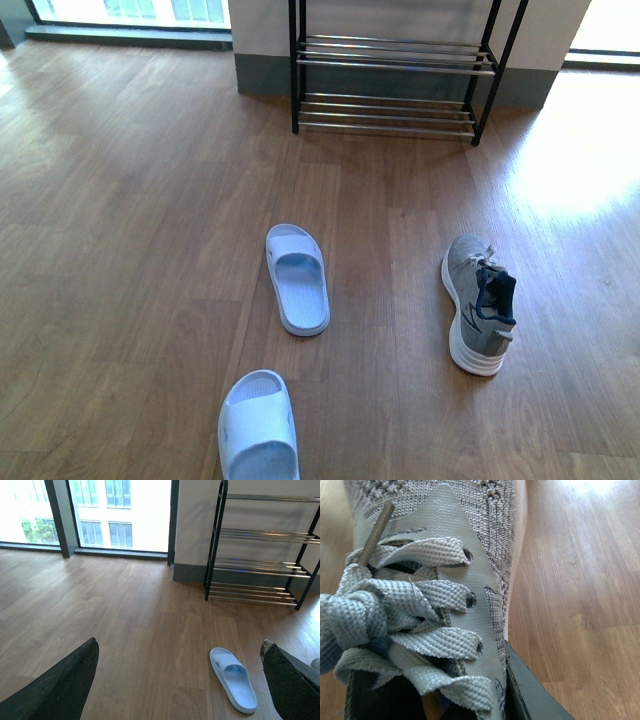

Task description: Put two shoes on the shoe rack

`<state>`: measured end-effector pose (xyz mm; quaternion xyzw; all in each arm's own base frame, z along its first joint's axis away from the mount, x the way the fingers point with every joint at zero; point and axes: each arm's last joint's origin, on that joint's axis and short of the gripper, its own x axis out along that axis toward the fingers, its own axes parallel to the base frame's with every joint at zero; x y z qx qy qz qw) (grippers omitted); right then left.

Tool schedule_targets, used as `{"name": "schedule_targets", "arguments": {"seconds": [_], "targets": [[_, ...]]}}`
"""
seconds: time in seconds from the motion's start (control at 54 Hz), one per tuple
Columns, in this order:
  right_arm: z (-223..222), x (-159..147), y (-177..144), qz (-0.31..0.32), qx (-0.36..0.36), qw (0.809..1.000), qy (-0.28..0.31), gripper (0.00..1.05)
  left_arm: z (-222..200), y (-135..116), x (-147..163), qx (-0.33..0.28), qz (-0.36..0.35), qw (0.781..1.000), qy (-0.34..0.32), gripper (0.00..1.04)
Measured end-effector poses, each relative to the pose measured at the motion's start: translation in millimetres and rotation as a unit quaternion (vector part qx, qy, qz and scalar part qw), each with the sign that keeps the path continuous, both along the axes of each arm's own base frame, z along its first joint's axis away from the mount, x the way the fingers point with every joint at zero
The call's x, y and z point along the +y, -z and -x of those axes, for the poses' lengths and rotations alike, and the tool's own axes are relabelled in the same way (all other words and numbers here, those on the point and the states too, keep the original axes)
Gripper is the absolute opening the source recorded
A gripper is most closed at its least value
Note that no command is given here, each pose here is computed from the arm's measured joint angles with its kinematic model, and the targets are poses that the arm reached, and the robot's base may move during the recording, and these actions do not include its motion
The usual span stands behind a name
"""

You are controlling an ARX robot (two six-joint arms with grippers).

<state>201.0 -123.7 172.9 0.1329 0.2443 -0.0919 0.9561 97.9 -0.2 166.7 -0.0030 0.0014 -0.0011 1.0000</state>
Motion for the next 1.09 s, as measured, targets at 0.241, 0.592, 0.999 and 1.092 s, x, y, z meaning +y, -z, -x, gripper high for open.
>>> {"name": "schedule_targets", "arguments": {"seconds": [0.241,0.592,0.999,1.092], "targets": [[1.1,0.3,1.1,-0.001,0.001,1.000,0.001,0.01,0.0,0.0,0.0,0.000,0.000,1.000,0.000,0.95],[1.4,0.6,1.8,-0.002,0.002,1.000,0.000,0.01,0.0,0.0,0.1,0.000,0.000,1.000,-0.002,0.95],[1.7,0.8,2.2,-0.003,0.003,1.000,-0.001,0.01,0.0,0.0,0.0,0.000,0.000,1.000,-0.001,0.95],[1.8,0.7,2.1,-0.002,0.003,1.000,0.000,0.01,0.0,0.0,0.0,0.000,0.000,1.000,-0.001,0.95]]}}
